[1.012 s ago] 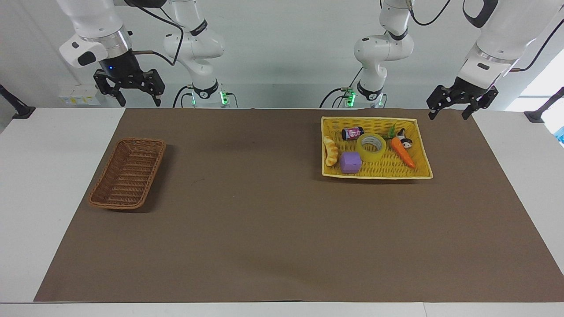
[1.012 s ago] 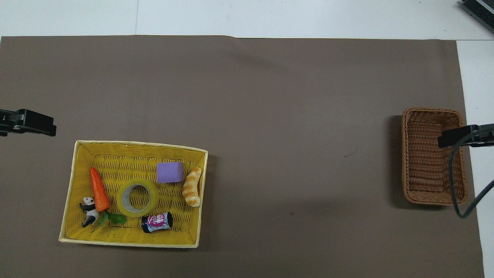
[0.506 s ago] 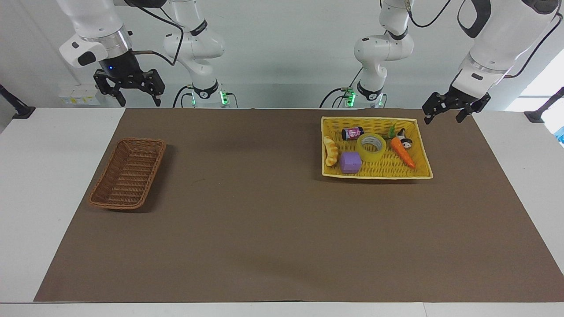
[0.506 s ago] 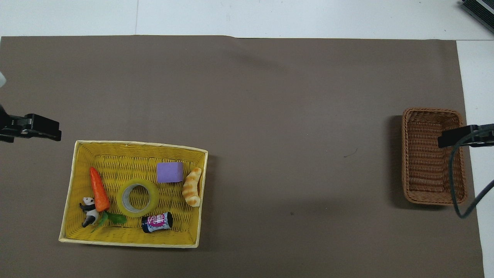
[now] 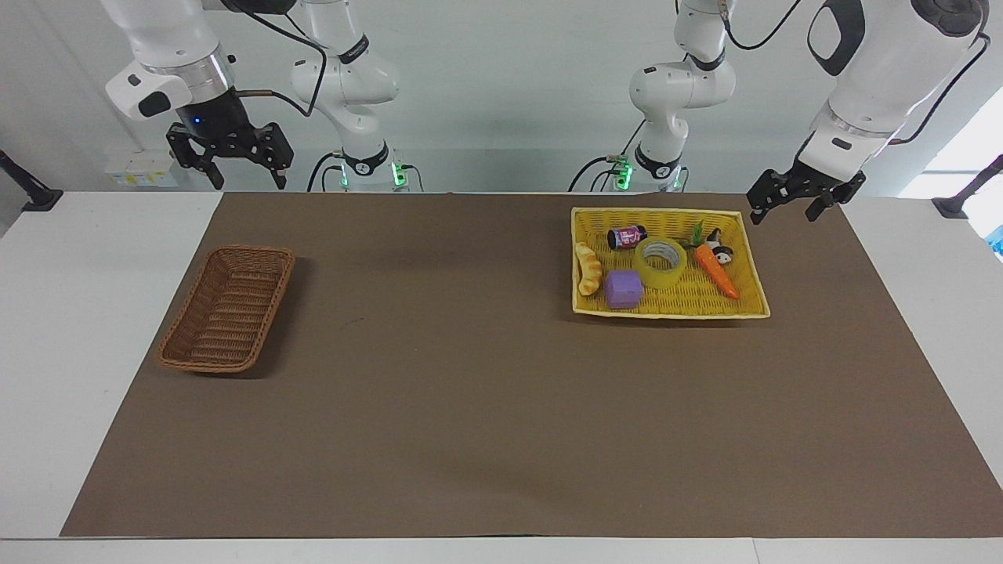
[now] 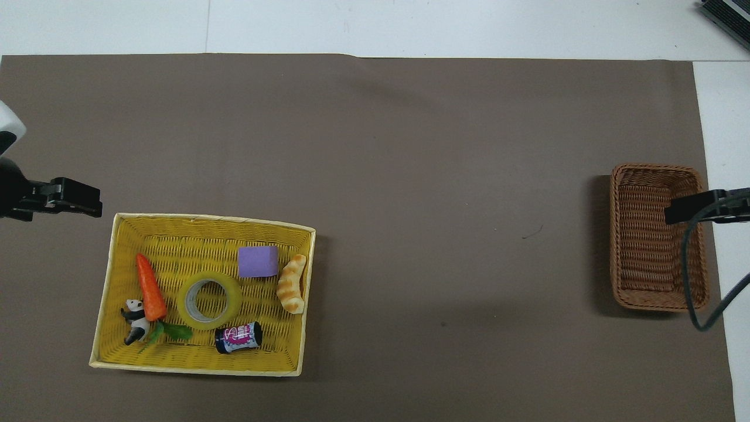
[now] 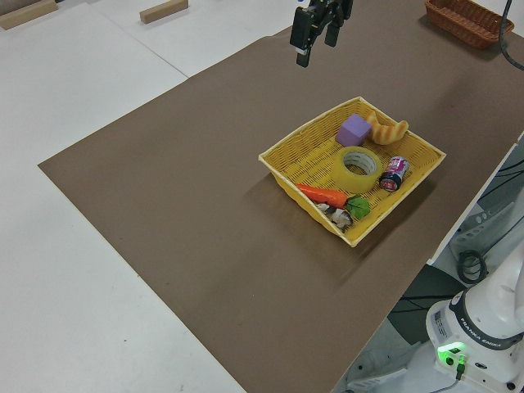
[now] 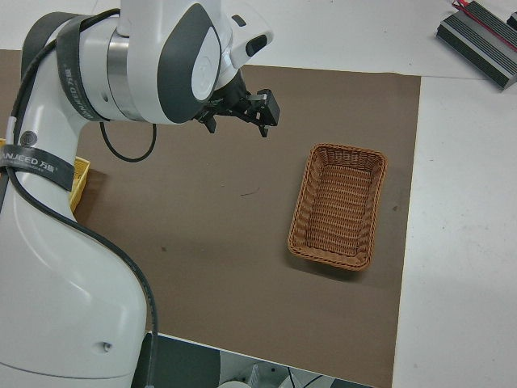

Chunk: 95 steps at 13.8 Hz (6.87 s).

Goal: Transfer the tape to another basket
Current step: 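Move the left gripper down over the yellow tape roll in the tray, then grasp the yellow tape roll with the left gripper and lift it, then carry the tape with the left gripper while the right gripper reaches toward it, then grasp the tape with the right gripper while the left gripper releases it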

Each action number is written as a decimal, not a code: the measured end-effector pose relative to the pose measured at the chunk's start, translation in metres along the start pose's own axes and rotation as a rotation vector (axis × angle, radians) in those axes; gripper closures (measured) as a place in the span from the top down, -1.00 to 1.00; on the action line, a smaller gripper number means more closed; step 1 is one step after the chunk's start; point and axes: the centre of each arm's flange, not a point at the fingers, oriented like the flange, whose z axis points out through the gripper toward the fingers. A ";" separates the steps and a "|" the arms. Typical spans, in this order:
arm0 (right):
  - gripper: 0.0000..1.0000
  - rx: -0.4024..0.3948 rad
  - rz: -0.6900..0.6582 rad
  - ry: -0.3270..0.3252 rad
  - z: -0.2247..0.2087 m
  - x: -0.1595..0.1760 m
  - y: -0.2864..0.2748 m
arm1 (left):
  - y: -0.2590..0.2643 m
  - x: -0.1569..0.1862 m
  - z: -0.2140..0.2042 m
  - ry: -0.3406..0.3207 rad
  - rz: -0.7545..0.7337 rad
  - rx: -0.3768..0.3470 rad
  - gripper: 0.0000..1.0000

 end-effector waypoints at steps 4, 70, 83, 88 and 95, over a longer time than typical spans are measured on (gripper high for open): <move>1.00 0.000 0.000 0.000 0.000 0.000 0.000 | 0.000 0.000 0.002 -0.002 0.000 0.000 1.00; 1.00 0.800 -0.027 -0.084 0.152 -0.020 -0.216 | 0.279 -0.075 0.099 -0.070 -0.342 -0.399 -0.54; 0.93 0.926 0.063 -0.076 0.183 -0.012 -0.239 | 0.322 -0.102 0.094 -0.093 -0.342 -0.451 -0.54; 0.15 0.944 0.071 -0.066 0.178 -0.011 -0.235 | 0.321 -0.097 0.096 -0.111 -0.377 -0.490 -0.54; 0.05 0.940 0.082 -0.073 0.183 -0.010 -0.232 | 0.314 -0.090 0.088 -0.098 -0.410 -0.525 0.00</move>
